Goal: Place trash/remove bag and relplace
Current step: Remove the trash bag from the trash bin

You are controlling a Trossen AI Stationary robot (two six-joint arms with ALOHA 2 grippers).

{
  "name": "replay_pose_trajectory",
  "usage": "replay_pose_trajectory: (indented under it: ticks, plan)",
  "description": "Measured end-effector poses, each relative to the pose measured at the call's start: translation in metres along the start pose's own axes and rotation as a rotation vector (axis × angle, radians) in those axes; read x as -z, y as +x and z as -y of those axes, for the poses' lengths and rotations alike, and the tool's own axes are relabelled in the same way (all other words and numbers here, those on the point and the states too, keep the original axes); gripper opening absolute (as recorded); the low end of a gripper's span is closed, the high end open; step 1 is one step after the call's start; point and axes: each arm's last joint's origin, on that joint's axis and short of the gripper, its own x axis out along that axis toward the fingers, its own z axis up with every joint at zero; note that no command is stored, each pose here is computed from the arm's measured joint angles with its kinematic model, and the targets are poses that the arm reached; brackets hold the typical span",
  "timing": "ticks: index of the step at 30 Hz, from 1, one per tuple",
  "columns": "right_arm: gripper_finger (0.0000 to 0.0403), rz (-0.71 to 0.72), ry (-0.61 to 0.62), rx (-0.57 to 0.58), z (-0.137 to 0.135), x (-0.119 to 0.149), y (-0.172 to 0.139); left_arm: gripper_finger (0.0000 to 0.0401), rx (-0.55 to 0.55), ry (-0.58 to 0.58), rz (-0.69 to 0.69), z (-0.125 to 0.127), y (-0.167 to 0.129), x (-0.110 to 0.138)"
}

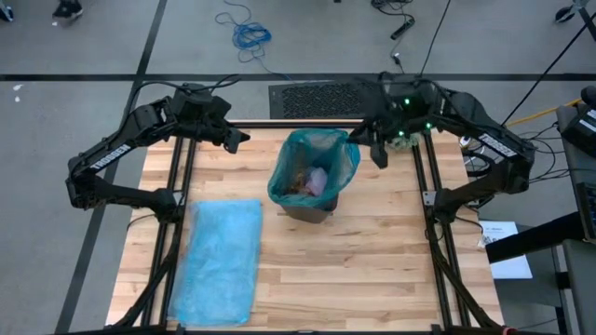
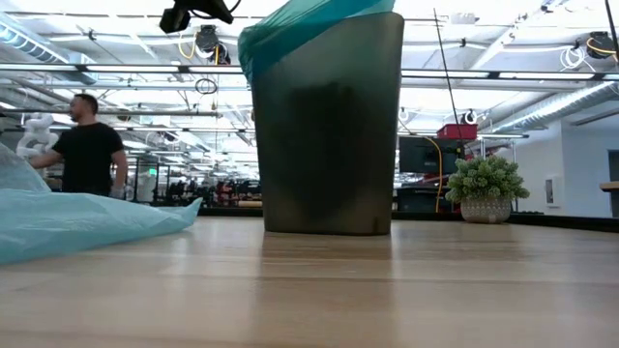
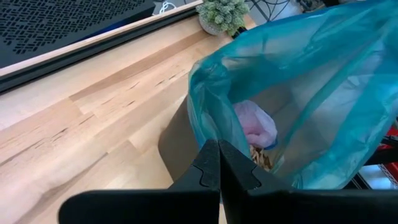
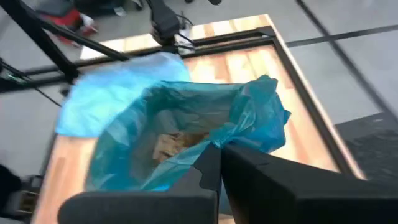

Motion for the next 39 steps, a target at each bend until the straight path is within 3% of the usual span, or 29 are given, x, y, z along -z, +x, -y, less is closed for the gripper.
replay_pose_trajectory:
  ticks: [5,11,16,20,28,34,37,39]
  plan:
    - [0.0035,0.003,0.138,-0.003,-0.004,-0.001,0.001,0.0,0.0,-0.002,0.0,0.0,0.0,0.0]
    - [0.013,0.028,0.384,-0.056,-0.001,-0.004,-0.002,0.0,-0.002,-0.002,0.001,0.0,0.0,0.0]
    - [0.0202,0.014,0.629,-0.018,0.02,-0.001,-0.002,0.0,-0.002,0.0,0.002,0.0,0.0,0.0]
    - [0.0222,-0.105,0.688,0.046,0.04,0.011,0.003,0.0,0.0,0.001,0.0,0.0,0.0,0.0]
    - [0.0178,-0.229,0.776,-0.02,0.068,0.018,0.028,0.0,0.011,0.004,-0.007,0.0,0.0,0.0]
    - [0.009,-0.297,0.778,-0.052,0.076,0.022,0.042,0.0,0.014,0.006,-0.008,0.0,0.0,0.0]
    - [0.0024,-0.266,0.752,-0.069,0.076,0.019,0.044,0.0,0.014,0.007,-0.009,0.0,0.0,0.0]
    - [0.0009,-0.216,0.72,-0.076,0.076,0.015,0.041,0.0,0.014,0.007,-0.009,0.0,0.0,0.0]
